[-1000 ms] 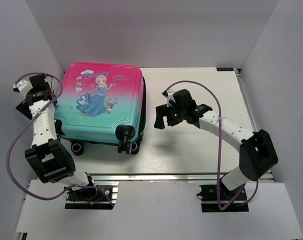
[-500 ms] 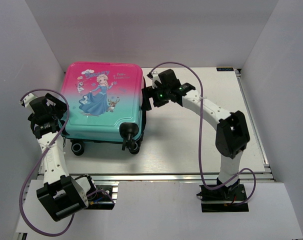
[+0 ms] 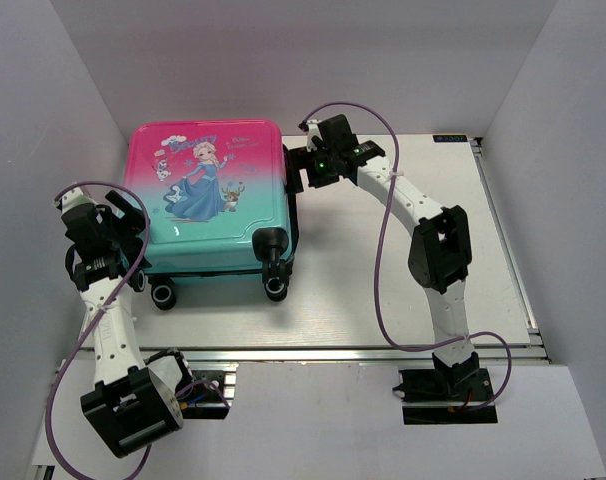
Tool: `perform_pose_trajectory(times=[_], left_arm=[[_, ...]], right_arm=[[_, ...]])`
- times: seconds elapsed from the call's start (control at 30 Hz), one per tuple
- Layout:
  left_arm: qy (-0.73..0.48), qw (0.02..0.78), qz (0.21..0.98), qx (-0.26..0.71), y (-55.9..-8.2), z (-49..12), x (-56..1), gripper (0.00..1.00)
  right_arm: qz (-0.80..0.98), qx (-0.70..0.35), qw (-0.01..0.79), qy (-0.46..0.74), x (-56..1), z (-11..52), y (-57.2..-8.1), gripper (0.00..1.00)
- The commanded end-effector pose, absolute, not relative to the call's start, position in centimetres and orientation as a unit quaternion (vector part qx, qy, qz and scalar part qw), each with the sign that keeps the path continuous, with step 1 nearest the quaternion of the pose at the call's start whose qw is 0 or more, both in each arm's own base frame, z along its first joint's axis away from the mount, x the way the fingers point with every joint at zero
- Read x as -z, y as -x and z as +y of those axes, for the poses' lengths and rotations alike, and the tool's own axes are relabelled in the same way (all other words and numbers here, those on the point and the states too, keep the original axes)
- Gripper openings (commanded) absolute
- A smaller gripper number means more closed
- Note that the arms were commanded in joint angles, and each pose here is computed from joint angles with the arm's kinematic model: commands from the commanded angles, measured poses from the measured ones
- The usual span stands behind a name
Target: Pack the luggage
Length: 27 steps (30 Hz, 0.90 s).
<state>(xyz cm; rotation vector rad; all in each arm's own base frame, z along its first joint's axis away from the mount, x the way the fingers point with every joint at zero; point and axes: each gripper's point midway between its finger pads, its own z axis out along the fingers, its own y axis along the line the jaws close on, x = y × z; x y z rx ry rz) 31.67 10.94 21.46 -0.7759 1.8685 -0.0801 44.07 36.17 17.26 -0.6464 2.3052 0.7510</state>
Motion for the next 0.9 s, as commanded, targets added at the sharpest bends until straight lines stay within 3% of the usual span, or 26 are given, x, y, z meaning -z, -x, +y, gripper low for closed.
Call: perform_pose_trajectory(times=[0.0, 0.1, 0.37, 0.7, 0.87], left_arm=[[0.243, 0.397, 0.844, 0.265, -29.3, -1.1, -18.8, 0.98], [0.219, 0.400, 0.836, 0.305, -29.1, -2.9, -20.2, 0.98], [0.182, 0.367, 0.827, 0.384, -27.1, -7.4, -18.6, 0.98], [0.110, 0.331, 0.827, 0.442, -26.6, -14.7, -19.9, 0.98], [0.004, 0.274, 0.845, 0.460, -25.7, -21.9, -19.3, 0.98]], right_arm=[[0.816, -0.364, 0.361, 0.268, -23.5, 40.0, -41.2, 0.89], [0.830, -0.319, 0.406, 0.210, -25.8, 35.6, -42.1, 0.89], [0.891, -0.194, 0.410, 0.001, -25.7, 21.7, -44.2, 0.89], [0.888, -0.209, 0.408, -0.035, -24.9, 17.2, -42.0, 0.89], [0.885, -0.216, 0.411, -0.044, -24.9, 15.9, -41.4, 0.89]])
